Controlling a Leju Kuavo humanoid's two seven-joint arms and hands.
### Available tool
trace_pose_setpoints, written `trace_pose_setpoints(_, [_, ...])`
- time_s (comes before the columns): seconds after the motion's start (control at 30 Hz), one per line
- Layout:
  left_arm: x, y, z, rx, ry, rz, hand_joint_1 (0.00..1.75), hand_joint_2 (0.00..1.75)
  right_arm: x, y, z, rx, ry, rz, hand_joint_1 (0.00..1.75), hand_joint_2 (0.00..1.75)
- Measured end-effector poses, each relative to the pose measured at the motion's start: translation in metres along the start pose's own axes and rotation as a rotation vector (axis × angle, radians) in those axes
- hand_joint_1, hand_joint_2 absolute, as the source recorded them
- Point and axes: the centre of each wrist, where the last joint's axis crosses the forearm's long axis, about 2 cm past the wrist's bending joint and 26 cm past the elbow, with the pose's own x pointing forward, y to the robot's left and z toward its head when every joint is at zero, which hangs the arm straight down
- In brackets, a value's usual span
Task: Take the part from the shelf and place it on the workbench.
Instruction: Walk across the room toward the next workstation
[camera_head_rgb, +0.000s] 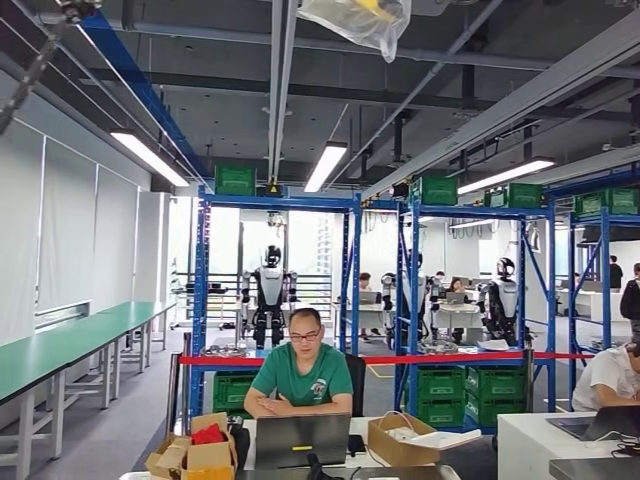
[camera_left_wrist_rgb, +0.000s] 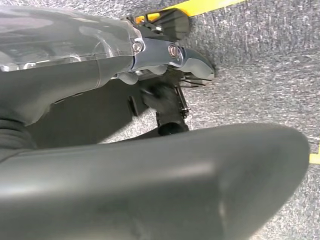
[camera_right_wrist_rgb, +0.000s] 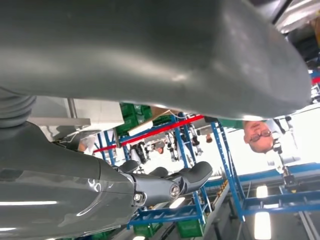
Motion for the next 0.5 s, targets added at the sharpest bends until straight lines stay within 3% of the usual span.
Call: trace_pose_setpoints(0.5, [0.0001, -0.0008, -0.0001, -0.007, 0.000, -0.003, 0.00, 0.00, -0.0040, -0.0006, 0.0010, 0.008, 0.004, 0.009, 0.00, 0.00])
